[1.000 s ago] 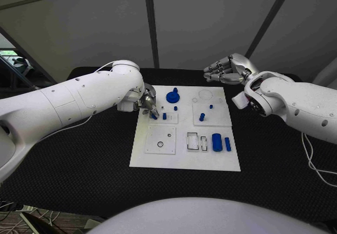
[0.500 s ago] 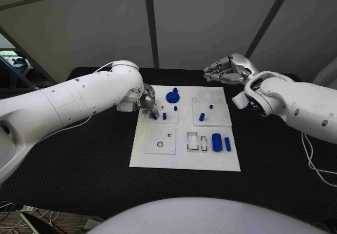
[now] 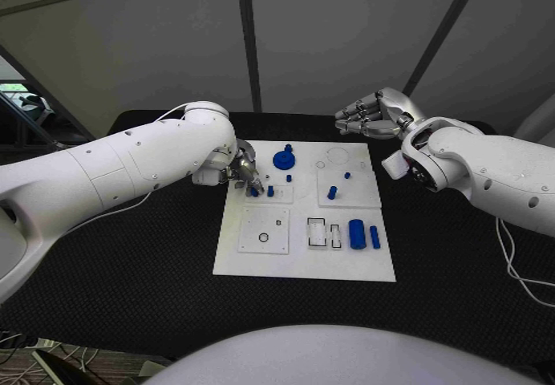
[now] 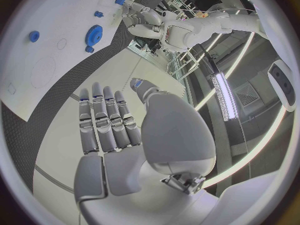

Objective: Assemble the parts on the task board

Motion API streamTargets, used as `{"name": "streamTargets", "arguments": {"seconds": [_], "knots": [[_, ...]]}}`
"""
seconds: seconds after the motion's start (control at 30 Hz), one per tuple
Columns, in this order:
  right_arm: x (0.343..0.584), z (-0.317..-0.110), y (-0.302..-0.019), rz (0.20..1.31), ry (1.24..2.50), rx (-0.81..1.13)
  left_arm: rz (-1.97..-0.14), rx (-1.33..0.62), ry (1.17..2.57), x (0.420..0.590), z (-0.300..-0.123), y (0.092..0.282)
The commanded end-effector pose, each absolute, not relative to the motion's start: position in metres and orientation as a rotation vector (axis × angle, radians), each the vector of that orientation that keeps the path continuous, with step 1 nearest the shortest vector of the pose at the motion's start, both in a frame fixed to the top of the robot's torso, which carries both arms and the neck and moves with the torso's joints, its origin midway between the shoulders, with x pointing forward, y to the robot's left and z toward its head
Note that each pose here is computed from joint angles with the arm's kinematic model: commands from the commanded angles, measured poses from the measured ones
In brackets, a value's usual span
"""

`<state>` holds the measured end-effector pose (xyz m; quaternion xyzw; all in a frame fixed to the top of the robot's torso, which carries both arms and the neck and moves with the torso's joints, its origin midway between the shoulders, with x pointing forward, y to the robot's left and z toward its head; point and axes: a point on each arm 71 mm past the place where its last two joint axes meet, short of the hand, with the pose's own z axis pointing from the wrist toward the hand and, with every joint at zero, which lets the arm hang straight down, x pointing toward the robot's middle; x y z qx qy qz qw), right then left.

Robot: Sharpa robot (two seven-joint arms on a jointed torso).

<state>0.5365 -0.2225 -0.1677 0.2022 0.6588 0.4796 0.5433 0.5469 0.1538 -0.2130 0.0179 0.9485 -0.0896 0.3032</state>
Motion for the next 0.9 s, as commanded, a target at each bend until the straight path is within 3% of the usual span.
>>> {"name": "streamTargets", "arguments": {"seconds": [0.03, 0.9], "knots": [[0.5367, -0.1666, -0.2215, 1.146, 1.564, 0.472, -0.228, 0.039, 2.520, 0.5458, -0.2158, 0.1542], [0.5367, -0.1667, -0.2221, 1.145, 1.564, 0.472, -0.236, 0.005, 2.495, 0.5476, -0.2127, 0.1601]]}}
